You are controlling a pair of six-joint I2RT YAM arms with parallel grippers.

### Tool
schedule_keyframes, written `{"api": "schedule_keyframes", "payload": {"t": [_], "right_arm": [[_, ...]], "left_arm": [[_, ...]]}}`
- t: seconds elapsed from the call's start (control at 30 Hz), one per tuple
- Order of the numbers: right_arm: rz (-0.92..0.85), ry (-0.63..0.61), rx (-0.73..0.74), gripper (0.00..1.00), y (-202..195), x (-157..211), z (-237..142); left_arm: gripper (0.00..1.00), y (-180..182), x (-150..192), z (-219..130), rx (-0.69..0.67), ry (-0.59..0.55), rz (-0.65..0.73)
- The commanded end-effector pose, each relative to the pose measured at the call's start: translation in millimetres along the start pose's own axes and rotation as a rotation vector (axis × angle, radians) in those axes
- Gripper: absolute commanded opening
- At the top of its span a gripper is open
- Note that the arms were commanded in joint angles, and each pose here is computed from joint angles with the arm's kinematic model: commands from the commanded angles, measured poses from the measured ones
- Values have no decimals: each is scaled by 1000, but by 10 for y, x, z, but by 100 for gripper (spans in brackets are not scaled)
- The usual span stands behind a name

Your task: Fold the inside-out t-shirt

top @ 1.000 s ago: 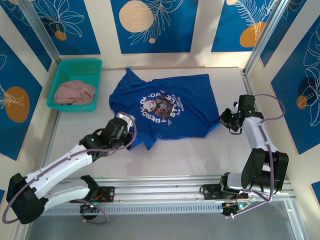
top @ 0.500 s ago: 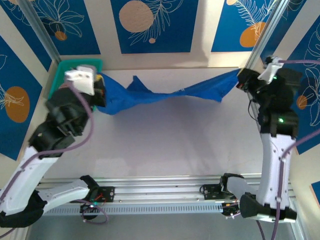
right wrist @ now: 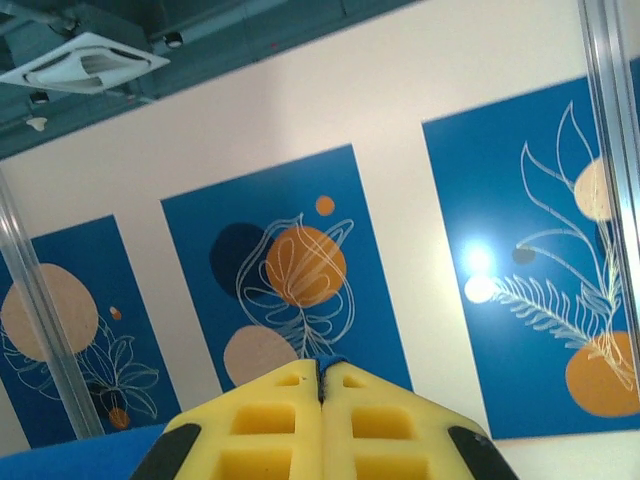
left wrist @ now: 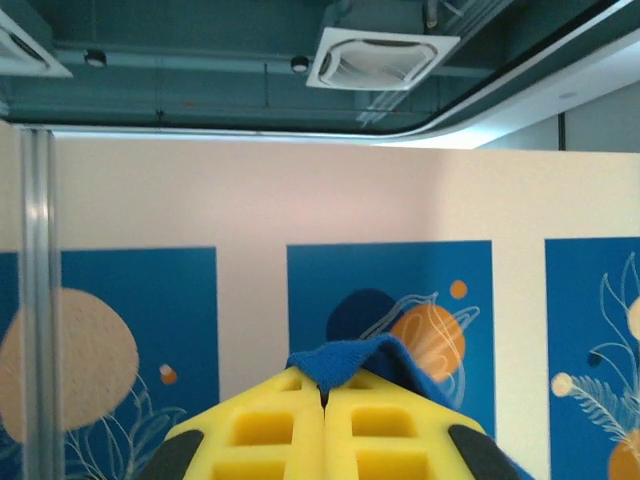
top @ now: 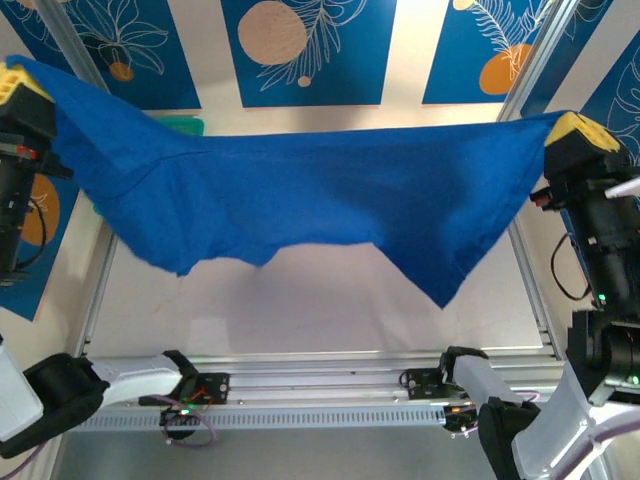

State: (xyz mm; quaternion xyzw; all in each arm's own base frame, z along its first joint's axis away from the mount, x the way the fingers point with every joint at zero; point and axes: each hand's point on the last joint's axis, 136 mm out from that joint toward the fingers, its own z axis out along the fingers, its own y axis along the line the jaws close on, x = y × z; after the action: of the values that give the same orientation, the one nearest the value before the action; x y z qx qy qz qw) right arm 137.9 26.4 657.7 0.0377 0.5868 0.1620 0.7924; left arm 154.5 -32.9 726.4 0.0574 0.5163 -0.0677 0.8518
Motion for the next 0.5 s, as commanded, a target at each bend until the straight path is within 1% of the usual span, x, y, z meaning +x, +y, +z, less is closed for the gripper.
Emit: {"api": "schedule_keyframes", "payload": {"t": [0.0,0.1,0.13,0.2,0.3,0.4,0.47], "right_arm": [[-30,1,50,0,-85,-2,0],[-43,41,86,0,-240,124,212],[-44,64,95,0,-307,203,322],[-43,108,109,0,-459,400,573],[-38,191,144,0,-774,840,1001],[-31,288,182,0,-1156,1477,1497],[-20,357,202,0,-1405,2013,1848]], "left_arm": [[0,-62,211,308,-72,71,165],[0,-106,357,578,-141,114,262],[0,-129,456,704,-159,134,291],[0,-101,766,965,-174,192,298],[0,60,1543,1392,-181,346,254],[0,75,2481,1845,-146,474,246],[0,26,3208,2131,-99,567,223]]}}
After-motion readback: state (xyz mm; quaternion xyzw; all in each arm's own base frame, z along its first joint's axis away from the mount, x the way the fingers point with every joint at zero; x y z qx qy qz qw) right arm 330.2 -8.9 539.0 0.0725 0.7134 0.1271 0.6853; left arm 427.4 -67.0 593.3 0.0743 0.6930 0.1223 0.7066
